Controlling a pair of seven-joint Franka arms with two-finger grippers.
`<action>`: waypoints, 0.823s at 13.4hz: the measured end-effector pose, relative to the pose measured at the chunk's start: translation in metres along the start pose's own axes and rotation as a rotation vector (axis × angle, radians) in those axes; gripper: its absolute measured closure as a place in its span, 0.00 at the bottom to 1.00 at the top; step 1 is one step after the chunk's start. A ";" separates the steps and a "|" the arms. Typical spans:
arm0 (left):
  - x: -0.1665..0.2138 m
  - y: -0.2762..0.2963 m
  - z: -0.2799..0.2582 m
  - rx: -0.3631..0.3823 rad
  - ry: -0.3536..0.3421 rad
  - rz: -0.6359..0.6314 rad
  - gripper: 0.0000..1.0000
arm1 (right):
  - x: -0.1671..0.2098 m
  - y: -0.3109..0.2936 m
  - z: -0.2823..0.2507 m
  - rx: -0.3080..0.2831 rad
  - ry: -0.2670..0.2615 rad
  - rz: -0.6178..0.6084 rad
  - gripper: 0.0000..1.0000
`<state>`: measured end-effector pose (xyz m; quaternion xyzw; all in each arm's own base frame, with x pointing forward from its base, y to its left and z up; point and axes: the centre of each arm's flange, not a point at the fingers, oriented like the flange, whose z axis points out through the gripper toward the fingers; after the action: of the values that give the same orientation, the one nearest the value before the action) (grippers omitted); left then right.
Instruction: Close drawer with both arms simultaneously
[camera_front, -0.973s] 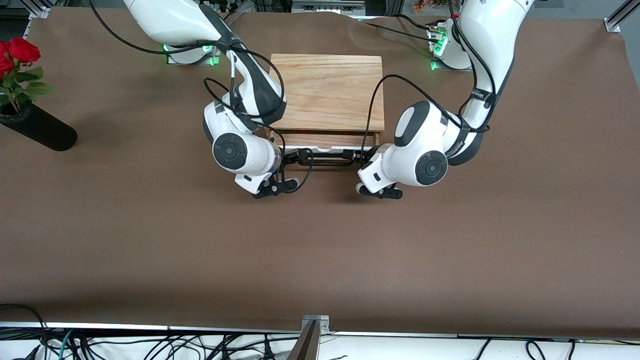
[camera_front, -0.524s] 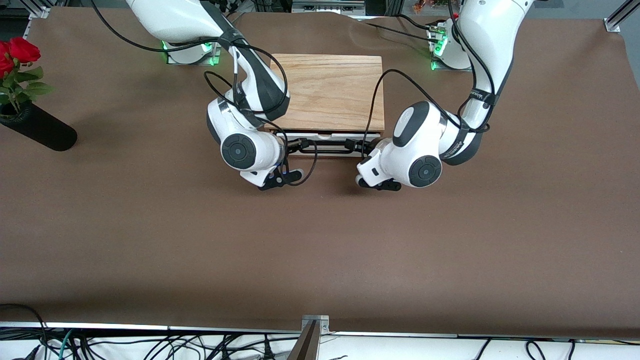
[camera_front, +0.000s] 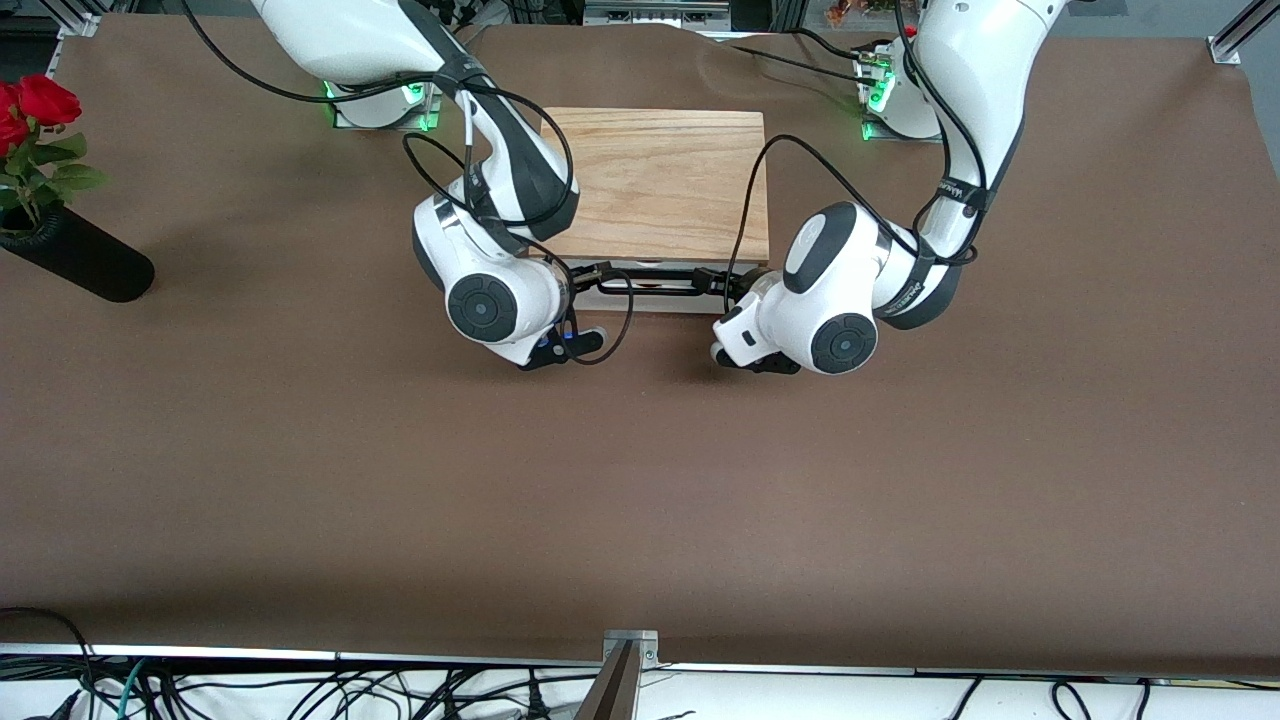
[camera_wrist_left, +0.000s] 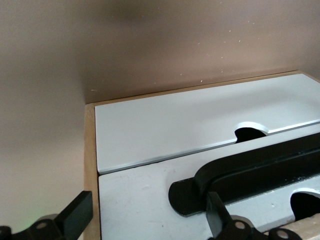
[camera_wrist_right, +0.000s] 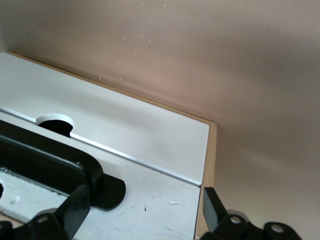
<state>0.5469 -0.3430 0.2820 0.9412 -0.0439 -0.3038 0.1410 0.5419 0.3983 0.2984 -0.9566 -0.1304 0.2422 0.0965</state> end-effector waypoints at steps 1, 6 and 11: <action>0.000 -0.004 -0.003 -0.003 0.000 -0.005 0.00 | 0.000 0.002 -0.001 0.003 -0.002 0.003 0.00; -0.010 -0.046 -0.103 -0.085 0.189 -0.001 0.00 | 0.000 0.000 -0.061 0.032 0.085 -0.010 0.00; -0.103 -0.071 -0.227 0.049 0.447 0.023 0.00 | 0.005 0.051 -0.147 0.017 0.250 0.054 0.00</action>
<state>0.5956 -0.2034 0.4944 0.9877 -0.0298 -0.0848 0.1279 0.6288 0.3334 0.4107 -0.9816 -0.0894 0.1248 0.1138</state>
